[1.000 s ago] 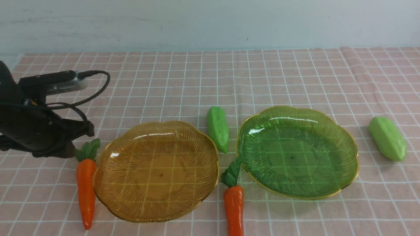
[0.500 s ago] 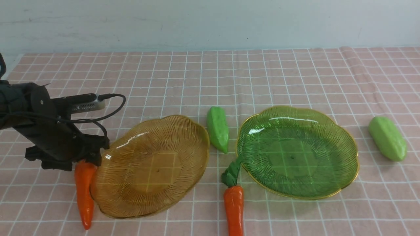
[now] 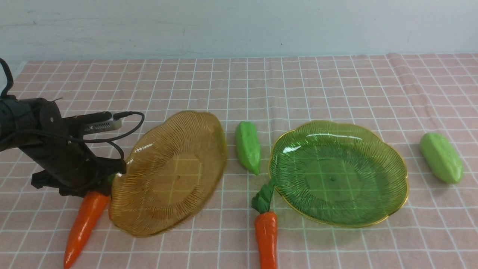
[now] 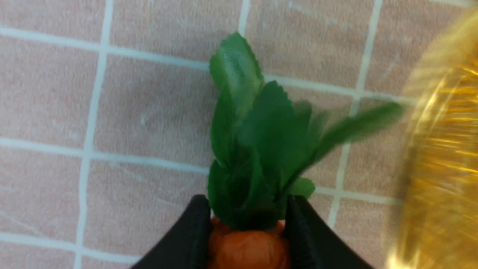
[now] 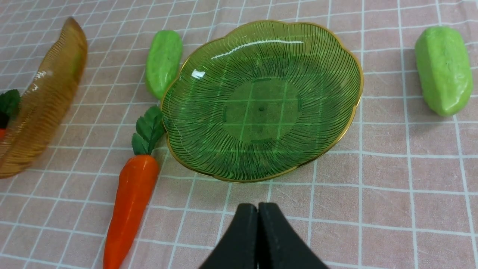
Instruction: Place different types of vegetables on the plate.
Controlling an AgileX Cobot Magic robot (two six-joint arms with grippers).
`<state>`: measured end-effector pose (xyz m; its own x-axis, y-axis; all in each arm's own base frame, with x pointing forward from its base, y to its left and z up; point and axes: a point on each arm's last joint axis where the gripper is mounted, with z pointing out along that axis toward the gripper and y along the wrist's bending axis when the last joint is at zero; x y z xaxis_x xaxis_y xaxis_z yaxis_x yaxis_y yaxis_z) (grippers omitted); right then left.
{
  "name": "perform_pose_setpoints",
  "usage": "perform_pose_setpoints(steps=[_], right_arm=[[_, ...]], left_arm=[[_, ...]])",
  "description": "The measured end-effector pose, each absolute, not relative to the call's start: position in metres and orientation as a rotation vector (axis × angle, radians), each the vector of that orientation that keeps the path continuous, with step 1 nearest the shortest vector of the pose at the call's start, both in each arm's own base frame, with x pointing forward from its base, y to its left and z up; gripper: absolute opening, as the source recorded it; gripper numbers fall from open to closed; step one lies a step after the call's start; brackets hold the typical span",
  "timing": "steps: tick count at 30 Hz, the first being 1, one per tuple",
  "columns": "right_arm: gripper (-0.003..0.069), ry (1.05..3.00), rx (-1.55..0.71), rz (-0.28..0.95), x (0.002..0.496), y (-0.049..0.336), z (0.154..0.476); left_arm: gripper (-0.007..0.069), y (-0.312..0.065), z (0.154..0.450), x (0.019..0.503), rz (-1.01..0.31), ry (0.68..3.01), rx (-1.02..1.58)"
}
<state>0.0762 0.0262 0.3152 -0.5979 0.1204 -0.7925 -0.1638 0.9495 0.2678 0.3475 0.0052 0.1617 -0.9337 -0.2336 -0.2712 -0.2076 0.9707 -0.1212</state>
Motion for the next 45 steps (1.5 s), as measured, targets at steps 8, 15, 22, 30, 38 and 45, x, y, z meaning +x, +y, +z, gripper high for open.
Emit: perform_pose_setpoints(steps=[8, 15, 22, 30, 38, 45], right_arm=[[-0.0015, 2.177, -0.032, 0.392, 0.076, 0.026, 0.315], [-0.0015, 2.175, -0.03, 0.397, 0.076, 0.026, 0.315], [-0.0015, 2.243, -0.129, 0.503, 0.102, 0.035, 0.311], [-0.0012, 2.397, -0.061, 0.269, 0.177, 0.015, 0.338], [0.0042, 2.544, 0.123, 0.005, 0.271, -0.011, 0.331], [0.024, 2.617, 0.244, 0.016, 0.318, -0.035, 0.305]], left_arm=[[0.0197, 0.005, 0.184, 0.342, -0.132, 2.802, -0.286], [0.0196, -0.004, 0.228, 0.331, -0.2, 2.696, -0.271], [0.0194, -0.075, 0.263, 0.322, -0.433, 2.547, -0.059], [0.0256, -0.098, 0.264, 0.355, -0.505, 2.52, -0.04], [0.0472, -0.099, 0.263, 0.361, -0.463, 2.592, 0.039], [0.0275, -0.105, 0.289, 0.353, -0.467, 2.707, 0.21]])
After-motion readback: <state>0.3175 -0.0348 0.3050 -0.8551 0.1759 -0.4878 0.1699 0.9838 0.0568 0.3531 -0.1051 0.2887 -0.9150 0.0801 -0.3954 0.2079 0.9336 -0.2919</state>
